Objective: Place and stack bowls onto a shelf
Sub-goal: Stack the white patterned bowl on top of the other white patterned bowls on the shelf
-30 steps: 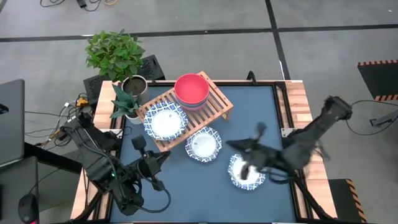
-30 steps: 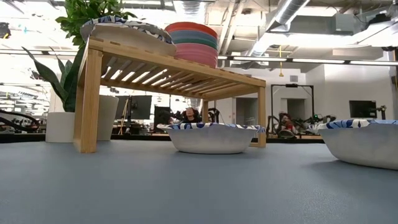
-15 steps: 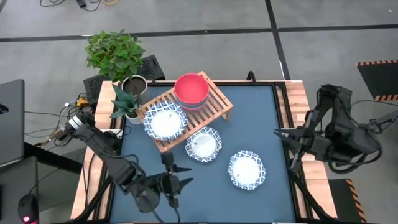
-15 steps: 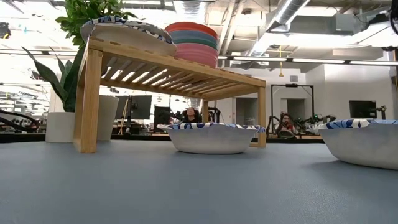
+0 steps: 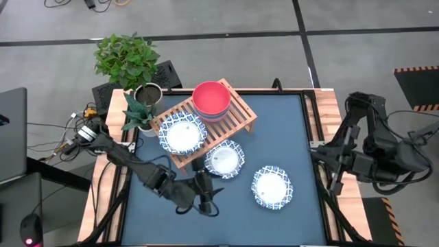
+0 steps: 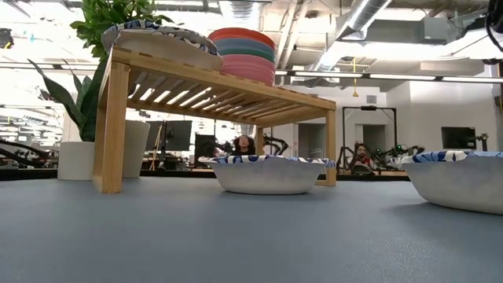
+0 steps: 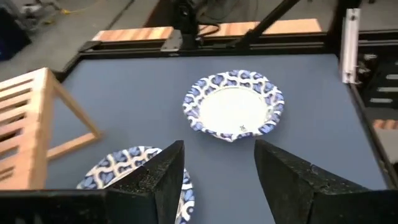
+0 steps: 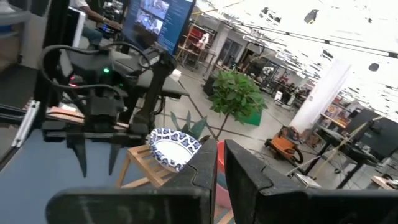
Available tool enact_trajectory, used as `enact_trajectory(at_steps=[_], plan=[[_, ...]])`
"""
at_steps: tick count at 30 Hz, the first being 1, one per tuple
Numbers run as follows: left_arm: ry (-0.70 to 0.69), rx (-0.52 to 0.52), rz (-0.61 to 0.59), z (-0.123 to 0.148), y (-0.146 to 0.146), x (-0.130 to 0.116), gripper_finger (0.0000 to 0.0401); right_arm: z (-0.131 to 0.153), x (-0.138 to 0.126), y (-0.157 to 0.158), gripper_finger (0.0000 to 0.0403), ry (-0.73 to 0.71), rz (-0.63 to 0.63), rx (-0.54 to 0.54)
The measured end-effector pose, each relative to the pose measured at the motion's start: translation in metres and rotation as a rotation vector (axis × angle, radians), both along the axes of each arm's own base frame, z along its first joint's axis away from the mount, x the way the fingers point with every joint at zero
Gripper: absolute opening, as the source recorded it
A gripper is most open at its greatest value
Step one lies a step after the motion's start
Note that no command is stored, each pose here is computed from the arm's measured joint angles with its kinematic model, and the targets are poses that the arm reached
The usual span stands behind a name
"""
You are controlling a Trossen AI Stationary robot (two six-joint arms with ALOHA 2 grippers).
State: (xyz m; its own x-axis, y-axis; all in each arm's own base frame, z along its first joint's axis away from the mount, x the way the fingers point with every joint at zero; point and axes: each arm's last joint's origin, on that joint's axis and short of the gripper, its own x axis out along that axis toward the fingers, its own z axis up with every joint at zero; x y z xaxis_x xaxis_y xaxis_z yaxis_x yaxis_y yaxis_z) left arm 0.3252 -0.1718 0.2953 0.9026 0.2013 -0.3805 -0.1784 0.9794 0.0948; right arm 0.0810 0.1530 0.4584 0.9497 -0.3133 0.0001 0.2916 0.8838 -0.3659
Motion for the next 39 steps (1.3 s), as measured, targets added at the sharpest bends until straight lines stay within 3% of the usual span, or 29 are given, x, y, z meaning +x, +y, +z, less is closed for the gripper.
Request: enact_trajectory(at_steps=[5,13,18,26,30,39], plan=[[0.043,-0.011,-0.062,-0.012,-0.001,0.009,0.0178,-0.002,-0.003,0.002,0.0057,0.009,0.023,-0.027],[0.061,-0.005,-0.238,-0.027,-0.027,0.037,0.0176,-0.004,-0.003,0.003,0.0057,0.013,0.024,-0.041],[0.035,0.067,-0.179,-0.021,-0.032,0.041,0.0176,-0.004,-0.004,0.003,0.0057,0.012,0.025,-0.038],[0.123,0.139,-0.148,-0.058,-0.04,0.05,0.0175,-0.004,-0.003,0.003,0.0057,0.008,0.025,-0.027],[0.157,0.193,-0.069,-0.079,-0.041,0.054,0.0175,-0.005,-0.003,0.004,0.0057,0.007,0.025,-0.022],[0.183,0.247,0.053,-0.087,-0.036,0.052,0.0175,-0.005,-0.003,0.005,0.0057,0.008,0.025,-0.025]])
